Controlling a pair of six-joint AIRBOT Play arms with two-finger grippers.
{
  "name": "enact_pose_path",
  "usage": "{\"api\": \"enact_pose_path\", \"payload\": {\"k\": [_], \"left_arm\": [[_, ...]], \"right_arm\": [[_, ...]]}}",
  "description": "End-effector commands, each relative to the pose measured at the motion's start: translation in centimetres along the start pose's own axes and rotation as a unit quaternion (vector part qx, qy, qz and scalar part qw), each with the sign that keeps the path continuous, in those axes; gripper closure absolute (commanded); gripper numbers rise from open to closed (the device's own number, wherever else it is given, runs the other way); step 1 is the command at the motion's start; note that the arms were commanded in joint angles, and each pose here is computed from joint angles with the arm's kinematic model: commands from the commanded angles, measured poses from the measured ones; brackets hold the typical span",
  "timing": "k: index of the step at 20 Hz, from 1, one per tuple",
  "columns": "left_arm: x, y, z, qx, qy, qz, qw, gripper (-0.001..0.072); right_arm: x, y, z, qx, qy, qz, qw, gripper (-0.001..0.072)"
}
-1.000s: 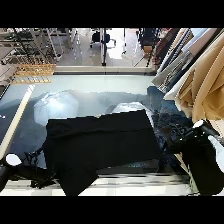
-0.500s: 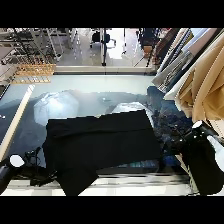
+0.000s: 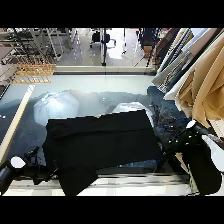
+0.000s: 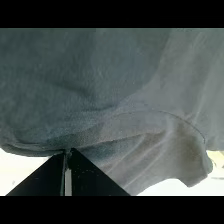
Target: Fold the clothes and pants, and hang the long-sleeved shirts on hangers.
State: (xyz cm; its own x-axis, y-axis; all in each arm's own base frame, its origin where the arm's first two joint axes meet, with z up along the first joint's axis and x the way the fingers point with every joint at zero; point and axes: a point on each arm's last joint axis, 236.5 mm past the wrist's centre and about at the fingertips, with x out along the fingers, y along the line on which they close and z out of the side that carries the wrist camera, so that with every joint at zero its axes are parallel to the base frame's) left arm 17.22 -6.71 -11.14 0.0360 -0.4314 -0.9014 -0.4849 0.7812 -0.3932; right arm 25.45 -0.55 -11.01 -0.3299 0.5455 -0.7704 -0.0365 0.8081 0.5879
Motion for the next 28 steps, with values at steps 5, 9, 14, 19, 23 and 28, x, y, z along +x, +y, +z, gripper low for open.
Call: {"api": "enact_pose_path", "payload": {"k": [5, 9, 14, 19, 23, 28], "left_arm": [[-3.9, -5.3, 0.1, 0.054, 0.021, -0.077, 0.995, 0.0701], [-12.8, -9.8, 4.4, 0.104, -0.054, -0.140, 0.983, 0.0701], [-18.9, -9.9, 14.2, 0.029, -0.193, -0.197, 0.961, 0.0701], [-13.9, -10.7, 23.2, -0.060, -0.212, -0.279, 0.935, 0.0701], [-8.1, -10.2, 25.7, -0.094, -0.183, -0.294, 0.933, 0.0698], [-9.9, -11.1, 25.6, -0.047, -0.197, -0.322, 0.925, 0.0395]], "right_arm": [[-4.3, 4.0, 0.5, -0.036, -0.024, 0.022, 0.999, 0.0696], [-10.0, 6.9, 1.1, -0.058, -0.064, -0.001, 0.996, 0.0698], [-14.5, 8.4, 9.8, -0.060, -0.239, -0.037, 0.968, 0.0699], [-14.1, 8.1, 20.4, -0.081, -0.358, -0.105, 0.924, 0.0698], [-12.8, 6.4, 25.8, -0.048, -0.394, -0.113, 0.911, 0.0695], [-11.3, 2.8, 22.7, -0.028, -0.324, -0.136, 0.936, 0.0192]]}}
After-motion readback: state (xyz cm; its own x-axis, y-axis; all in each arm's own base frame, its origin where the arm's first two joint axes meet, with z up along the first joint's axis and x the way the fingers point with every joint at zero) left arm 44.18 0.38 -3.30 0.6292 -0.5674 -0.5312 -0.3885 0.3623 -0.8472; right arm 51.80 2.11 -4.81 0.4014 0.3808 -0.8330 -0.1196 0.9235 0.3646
